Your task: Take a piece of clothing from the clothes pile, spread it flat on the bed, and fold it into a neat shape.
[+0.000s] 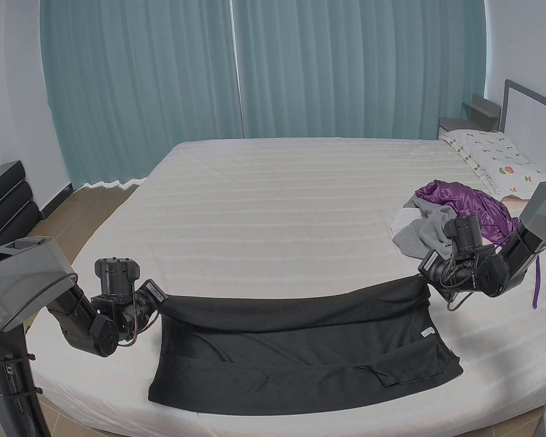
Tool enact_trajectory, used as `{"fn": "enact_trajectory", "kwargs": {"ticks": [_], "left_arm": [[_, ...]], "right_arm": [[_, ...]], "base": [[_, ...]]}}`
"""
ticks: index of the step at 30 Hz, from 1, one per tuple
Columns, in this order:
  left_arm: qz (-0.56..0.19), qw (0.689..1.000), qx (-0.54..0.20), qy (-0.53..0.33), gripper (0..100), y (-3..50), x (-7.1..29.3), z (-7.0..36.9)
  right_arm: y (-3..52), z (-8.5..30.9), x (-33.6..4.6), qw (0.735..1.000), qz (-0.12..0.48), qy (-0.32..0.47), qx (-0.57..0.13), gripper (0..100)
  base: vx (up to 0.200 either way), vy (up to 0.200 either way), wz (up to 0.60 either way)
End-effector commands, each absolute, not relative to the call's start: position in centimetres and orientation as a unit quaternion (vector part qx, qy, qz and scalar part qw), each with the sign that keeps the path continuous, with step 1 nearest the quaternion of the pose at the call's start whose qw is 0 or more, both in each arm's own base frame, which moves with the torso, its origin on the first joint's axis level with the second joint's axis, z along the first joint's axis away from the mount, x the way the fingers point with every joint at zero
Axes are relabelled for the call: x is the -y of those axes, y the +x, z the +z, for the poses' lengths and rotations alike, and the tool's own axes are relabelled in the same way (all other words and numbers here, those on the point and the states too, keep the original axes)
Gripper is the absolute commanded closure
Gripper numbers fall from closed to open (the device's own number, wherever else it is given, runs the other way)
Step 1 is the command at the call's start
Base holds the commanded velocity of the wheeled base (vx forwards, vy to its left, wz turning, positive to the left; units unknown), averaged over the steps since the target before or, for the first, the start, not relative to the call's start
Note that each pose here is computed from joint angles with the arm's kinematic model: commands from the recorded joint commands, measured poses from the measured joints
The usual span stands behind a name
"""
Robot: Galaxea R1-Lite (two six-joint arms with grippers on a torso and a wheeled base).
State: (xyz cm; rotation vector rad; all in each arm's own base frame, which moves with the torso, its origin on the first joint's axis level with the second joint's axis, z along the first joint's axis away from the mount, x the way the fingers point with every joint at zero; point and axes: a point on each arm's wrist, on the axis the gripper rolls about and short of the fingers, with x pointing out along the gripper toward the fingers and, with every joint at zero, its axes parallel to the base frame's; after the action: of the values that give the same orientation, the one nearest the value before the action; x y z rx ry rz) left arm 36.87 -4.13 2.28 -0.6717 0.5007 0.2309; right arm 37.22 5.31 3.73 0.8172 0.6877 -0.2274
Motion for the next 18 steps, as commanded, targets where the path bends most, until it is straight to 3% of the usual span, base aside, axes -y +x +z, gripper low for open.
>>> {"fn": "enact_trajectory", "kwargs": {"ticks": [1,9,18], "left_arm": [[0.103,0.912,-0.217,-0.332,100,38.4,4.2,3.4],[0.098,0.918,-0.171,-0.343,100,40.5,3.5,5.4],[0.107,0.916,-0.189,-0.336,100,40.3,3.3,4.3]], "right_arm": [[38.7,4.2,-5.0,0.859,-0.105,0.396,-0.307,100],[40.8,5.2,-4.3,0.864,-0.103,0.411,-0.272,100],[40.6,4.9,-4.3,0.861,-0.101,0.411,-0.282,100]], "base": [[0.000,0.000,0.00],[0.000,0.000,0.00],[0.000,0.000,0.00]]}}
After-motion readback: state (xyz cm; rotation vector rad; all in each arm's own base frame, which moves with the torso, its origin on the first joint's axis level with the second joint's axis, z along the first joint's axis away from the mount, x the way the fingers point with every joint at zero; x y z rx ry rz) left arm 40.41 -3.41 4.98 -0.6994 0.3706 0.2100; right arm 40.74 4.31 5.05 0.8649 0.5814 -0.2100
